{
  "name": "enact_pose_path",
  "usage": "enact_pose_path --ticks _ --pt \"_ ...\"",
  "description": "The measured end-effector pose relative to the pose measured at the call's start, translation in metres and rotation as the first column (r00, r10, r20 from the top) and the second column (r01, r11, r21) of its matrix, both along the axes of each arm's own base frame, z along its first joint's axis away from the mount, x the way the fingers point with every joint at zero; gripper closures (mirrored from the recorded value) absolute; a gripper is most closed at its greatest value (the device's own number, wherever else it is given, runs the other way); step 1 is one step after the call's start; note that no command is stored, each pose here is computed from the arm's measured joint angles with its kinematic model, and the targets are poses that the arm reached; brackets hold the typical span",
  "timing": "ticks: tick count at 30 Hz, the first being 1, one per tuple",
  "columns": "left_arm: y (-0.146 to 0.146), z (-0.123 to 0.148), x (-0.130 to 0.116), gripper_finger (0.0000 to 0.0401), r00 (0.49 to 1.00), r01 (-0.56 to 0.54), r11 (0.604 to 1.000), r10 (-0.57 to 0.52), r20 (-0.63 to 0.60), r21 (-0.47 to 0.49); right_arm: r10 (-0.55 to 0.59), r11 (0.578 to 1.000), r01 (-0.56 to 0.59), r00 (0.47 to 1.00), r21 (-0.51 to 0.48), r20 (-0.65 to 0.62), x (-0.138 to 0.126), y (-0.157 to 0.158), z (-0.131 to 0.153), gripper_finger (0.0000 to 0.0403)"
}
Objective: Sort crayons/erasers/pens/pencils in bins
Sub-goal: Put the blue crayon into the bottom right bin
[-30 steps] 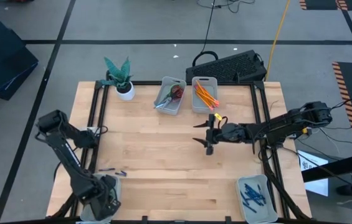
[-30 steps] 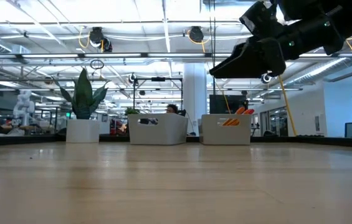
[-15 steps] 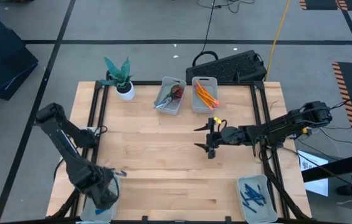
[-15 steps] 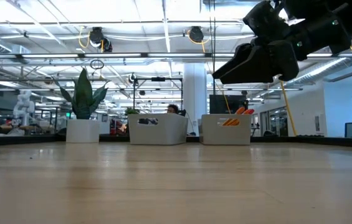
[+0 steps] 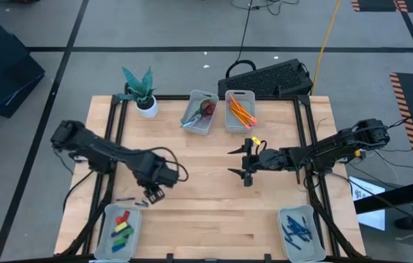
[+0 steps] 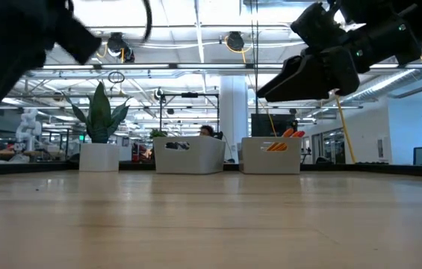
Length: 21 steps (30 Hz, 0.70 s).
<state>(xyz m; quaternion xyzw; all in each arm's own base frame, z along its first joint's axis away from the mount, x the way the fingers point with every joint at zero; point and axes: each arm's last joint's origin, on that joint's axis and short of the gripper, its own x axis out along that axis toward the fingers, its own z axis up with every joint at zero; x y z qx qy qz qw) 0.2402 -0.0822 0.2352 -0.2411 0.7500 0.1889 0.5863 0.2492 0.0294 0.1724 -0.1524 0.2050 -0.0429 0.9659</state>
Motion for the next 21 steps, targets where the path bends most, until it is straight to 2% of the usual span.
enact_pose_path --ticks 4,8,11,21 --pt "0.009 -0.035 0.001 0.0136 0.987 -0.005 1.000 0.002 -0.160 -0.018 -0.005 1.000 0.005 1.000 0.009 -0.011 -0.001 0.000 -0.001 0.0112" --pt "0.002 -0.058 0.004 0.0129 0.965 0.063 0.994 -0.083 -0.248 -0.086 0.004 1.000 -0.004 1.000 -0.021 -0.010 0.000 -0.001 -0.001 0.0112" --pt "-0.010 -0.066 0.010 0.0141 0.956 0.130 0.981 -0.163 -0.244 -0.144 -0.012 1.000 0.012 1.000 -0.024 -0.010 0.000 -0.005 -0.001 0.0112" --pt "-0.040 -0.100 0.009 0.0193 0.909 0.230 0.961 -0.269 -0.319 -0.155 -0.051 0.998 0.050 0.998 -0.029 -0.031 0.000 -0.015 -0.002 0.0112"
